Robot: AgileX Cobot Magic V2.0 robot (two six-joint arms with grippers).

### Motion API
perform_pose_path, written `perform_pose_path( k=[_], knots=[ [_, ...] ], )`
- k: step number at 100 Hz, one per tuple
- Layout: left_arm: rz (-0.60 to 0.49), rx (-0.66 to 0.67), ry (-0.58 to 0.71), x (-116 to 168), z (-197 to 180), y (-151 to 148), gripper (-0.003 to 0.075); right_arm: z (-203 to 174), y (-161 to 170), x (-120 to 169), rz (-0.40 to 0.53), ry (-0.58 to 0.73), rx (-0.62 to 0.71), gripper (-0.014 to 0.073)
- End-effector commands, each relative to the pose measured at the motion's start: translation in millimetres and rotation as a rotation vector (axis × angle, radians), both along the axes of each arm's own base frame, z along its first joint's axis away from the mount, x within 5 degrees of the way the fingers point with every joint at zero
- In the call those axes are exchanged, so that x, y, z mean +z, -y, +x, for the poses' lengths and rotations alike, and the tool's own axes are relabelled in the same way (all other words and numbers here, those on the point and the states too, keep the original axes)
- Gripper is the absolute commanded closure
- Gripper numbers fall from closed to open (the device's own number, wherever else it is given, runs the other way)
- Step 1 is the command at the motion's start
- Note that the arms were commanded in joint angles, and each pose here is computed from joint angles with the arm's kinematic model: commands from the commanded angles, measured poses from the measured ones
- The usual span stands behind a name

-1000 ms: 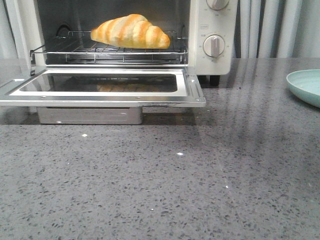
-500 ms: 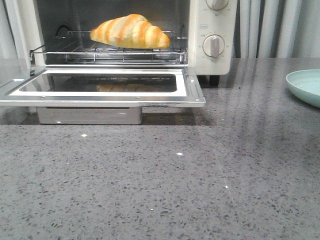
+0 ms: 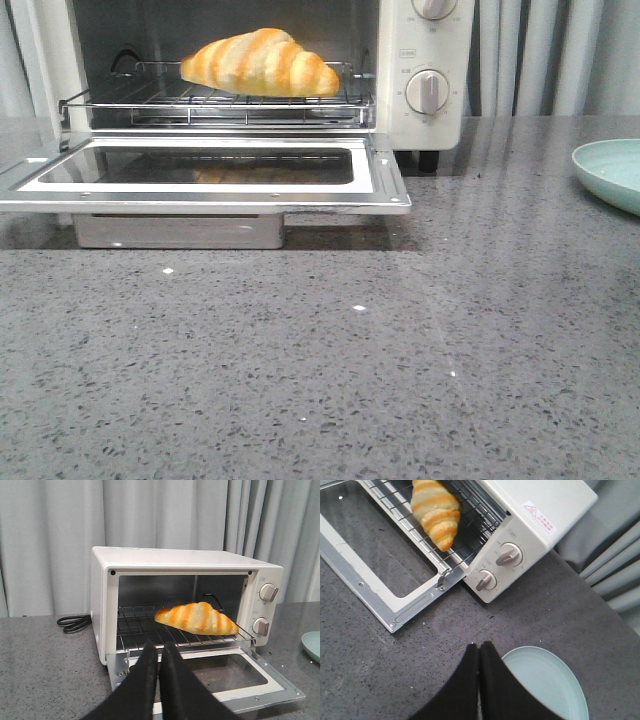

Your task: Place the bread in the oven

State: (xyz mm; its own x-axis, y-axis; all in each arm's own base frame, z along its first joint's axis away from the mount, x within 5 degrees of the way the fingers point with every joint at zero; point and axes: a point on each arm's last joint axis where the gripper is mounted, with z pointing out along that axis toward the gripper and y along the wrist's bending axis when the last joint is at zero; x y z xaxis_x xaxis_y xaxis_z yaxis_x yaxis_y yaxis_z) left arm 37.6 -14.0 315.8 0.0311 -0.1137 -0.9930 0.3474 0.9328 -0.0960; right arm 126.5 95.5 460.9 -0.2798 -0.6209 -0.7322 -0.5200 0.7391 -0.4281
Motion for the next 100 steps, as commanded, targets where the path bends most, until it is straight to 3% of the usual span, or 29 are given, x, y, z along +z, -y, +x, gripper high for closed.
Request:
perform_pose_path(
  k=[1, 28, 52, 100],
  knots=[
    [-0.047, 0.0, 0.081, 15.1, -1.0, -0.4, 0.0741, -9.5, 19.5, 3.3, 0.096, 0.141, -0.024, 0.0662],
    [-0.047, 0.0, 0.081, 15.1, -1.0, -0.4, 0.0741, -37.6, 64.4, -37.0, 0.169, 0.182, -0.094, 0.0662],
    [-0.047, 0.0, 0.081, 15.1, -1.0, -0.4, 0.0741, -57.9, 92.4, -52.3, 0.225, 0.217, -0.103, 0.0662],
    [-0.047, 0.0, 0.081, 15.1, -1.0, -0.4, 0.0741, -66.2, 106.2, -60.6, 0.226, 0.187, -0.141, 0.0662]
  ],
)
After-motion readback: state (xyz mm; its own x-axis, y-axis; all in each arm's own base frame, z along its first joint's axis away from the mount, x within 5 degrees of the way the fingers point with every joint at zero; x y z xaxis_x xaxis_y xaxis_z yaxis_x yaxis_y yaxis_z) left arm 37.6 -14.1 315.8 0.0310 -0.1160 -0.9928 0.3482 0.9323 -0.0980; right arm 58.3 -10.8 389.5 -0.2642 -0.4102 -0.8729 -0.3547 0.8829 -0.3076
